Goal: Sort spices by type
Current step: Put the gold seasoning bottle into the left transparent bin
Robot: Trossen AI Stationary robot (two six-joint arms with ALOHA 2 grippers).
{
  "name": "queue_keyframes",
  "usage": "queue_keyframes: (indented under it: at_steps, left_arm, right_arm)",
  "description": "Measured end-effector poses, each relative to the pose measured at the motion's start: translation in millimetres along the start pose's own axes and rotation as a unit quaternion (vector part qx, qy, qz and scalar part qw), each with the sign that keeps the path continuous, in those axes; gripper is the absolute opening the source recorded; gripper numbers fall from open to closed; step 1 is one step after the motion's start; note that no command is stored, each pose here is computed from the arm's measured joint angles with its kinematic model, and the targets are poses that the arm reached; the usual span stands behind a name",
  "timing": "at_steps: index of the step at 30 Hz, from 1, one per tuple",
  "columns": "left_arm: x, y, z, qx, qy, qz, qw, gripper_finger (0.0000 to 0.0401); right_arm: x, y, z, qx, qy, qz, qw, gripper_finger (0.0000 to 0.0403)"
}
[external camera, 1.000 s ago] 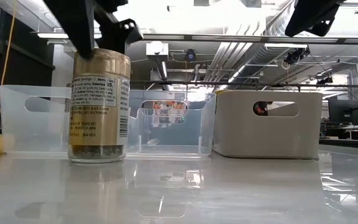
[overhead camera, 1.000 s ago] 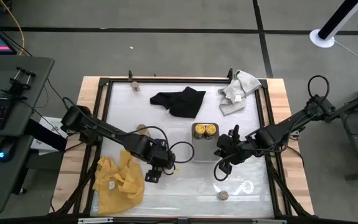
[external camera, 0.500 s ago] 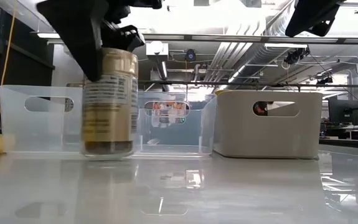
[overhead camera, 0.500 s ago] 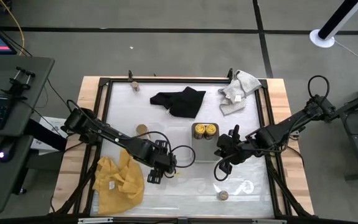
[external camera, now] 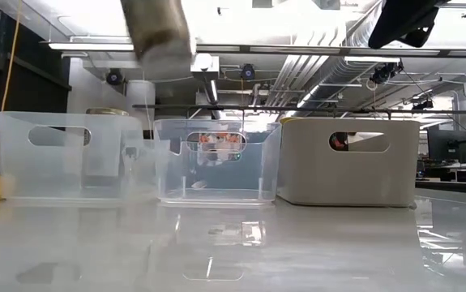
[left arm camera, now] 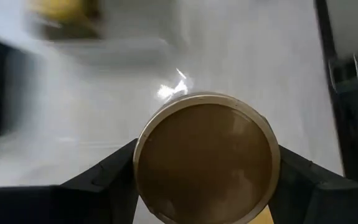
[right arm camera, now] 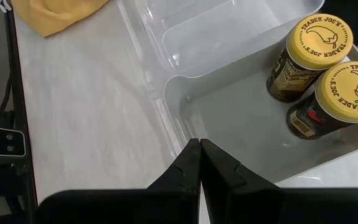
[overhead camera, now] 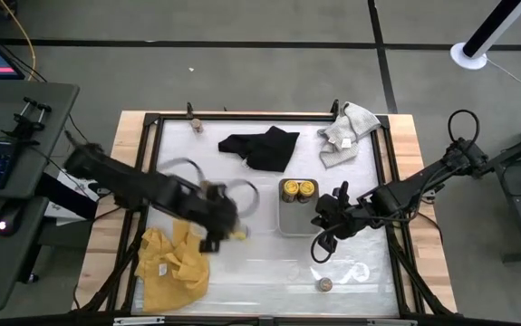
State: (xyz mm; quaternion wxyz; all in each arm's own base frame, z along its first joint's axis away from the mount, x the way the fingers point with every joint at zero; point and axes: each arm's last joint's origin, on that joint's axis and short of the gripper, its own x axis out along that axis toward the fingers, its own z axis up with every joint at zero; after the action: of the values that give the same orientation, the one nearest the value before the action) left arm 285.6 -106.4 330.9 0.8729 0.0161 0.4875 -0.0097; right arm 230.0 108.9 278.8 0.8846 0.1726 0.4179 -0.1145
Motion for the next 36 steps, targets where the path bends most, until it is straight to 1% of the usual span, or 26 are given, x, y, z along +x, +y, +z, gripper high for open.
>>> queue_keyframes:
  at_steps: [2, 3, 5, 7, 9, 12, 15, 17, 19, 22, 26, 30, 34, 36]
  left_arm:
    - [-29, 15, -8, -0.034, -0.021, 0.048, 0.998, 0.0239]
    - [-40, 24, -15, -0.058, -0.017, 0.08, 0.995, 0.0239]
    - [-57, 41, -33, -0.107, 0.017, 0.128, 0.986, 0.0239]
    - [-64, 53, -50, -0.15, 0.059, 0.15, 0.975, 0.0239]
    - [-64, 58, -62, -0.175, 0.088, 0.145, 0.97, 0.0239]
    - [-53, 53, -71, -0.179, 0.091, 0.104, 0.974, 0.0239]
    - [-35, 43, -72, -0.177, 0.066, 0.059, 0.98, 0.0239]
    - [-24, 36, -73, -0.171, 0.054, 0.043, 0.983, 0.0239]
    - [-12, 34, -79, -0.169, 0.068, 0.05, 0.982, 0.0239]
    - [8, 38, -94, -0.172, 0.113, 0.092, 0.974, 0.0239]
    - [24, 43, -103, -0.188, 0.134, 0.114, 0.966, 0.0239]
    - [33, 48, -109, -0.197, 0.139, 0.12, 0.963, 0.0239]
    - [36, 54, -112, -0.202, 0.148, 0.131, 0.959, 0.0245]
    - [36, 55, -112, -0.196, 0.148, 0.13, 0.961, 0.0246]
  right_arm:
    - [1, -2, 2, 0.004, -0.001, -0.002, 1.0, 0.0]
    - [1, -2, 3, 0.006, -0.002, -0.003, 1.0, 0.0]
    - [2, -4, 4, 0.01, -0.004, -0.006, 1.0, 0.0]
    - [3, -6, 6, 0.014, -0.005, -0.01, 1.0, 0.0]
    - [4, -8, 8, 0.017, -0.006, -0.013, 1.0, 0.0]
    - [5, -11, 11, 0.015, -0.009, -0.014, 1.0, 0.0]
    - [6, -12, 13, 0.02, -0.008, -0.012, 1.0, 0.0]
    - [6, -12, 13, 0.02, -0.008, -0.012, 1.0, 0.0]
    - [6, -12, 13, 0.019, -0.007, -0.012, 1.0, 0.0]
    - [6, -12, 13, 0.017, -0.007, -0.012, 1.0, 0.0]
    - [6, -12, 13, 0.017, -0.007, -0.011, 1.0, 0.0]
    - [6, -12, 13, 0.017, -0.007, -0.011, 1.0, 0.0]
    - [6, -12, 13, 0.019, -0.007, -0.011, 1.0, 0.0]
    - [6, -12, 13, 0.019, -0.007, -0.011, 1.0, 0.0]
